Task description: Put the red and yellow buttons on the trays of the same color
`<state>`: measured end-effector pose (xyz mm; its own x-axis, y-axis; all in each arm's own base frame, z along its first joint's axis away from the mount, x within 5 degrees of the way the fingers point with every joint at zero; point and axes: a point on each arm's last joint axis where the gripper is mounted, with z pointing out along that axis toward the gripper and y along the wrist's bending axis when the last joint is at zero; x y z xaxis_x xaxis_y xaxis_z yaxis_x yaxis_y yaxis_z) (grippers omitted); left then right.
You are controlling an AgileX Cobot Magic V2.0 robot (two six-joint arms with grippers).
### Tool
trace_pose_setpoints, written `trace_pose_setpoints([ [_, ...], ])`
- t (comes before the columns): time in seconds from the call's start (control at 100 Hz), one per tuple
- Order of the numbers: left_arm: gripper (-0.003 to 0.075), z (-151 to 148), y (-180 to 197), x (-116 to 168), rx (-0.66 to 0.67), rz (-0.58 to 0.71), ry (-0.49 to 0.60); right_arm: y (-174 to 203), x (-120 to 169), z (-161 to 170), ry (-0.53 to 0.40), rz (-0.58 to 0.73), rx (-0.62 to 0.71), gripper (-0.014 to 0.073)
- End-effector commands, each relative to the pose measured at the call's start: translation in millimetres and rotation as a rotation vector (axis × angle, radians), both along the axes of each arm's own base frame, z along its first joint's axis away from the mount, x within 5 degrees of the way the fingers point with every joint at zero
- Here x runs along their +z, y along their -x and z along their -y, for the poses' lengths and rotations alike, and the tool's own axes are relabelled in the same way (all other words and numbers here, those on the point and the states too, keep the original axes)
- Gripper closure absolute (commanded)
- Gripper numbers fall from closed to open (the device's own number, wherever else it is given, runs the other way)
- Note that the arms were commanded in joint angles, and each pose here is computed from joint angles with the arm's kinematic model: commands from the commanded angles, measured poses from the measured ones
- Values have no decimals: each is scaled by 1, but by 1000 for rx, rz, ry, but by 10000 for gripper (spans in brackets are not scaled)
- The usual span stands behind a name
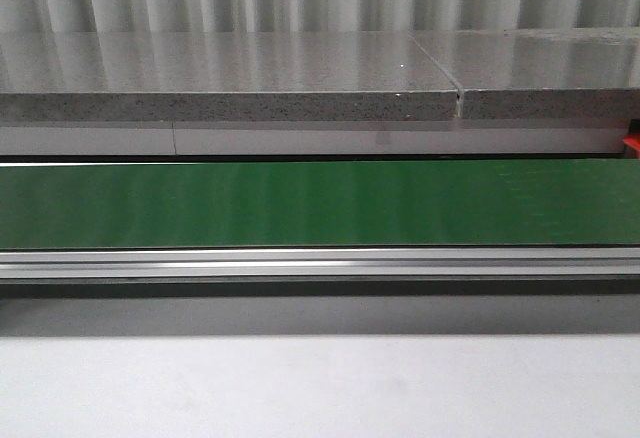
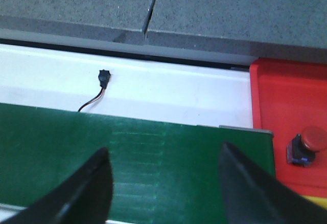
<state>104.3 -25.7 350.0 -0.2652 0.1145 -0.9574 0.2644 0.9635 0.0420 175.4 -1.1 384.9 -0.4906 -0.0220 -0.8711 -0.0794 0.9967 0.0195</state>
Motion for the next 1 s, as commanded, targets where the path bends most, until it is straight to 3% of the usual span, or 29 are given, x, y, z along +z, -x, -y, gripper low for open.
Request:
trace_pose_setpoints([
  [0.0, 741, 1, 0, 15, 1, 93, 45, 18, 9, -1, 8, 111, -7, 420],
  [0.11, 741, 1, 0, 15, 1, 93, 45, 36, 5, -3, 10, 138, -6, 672],
  [0.99, 741, 1, 0, 15, 1, 93, 45, 49, 6, -4, 13, 167, -5, 665],
])
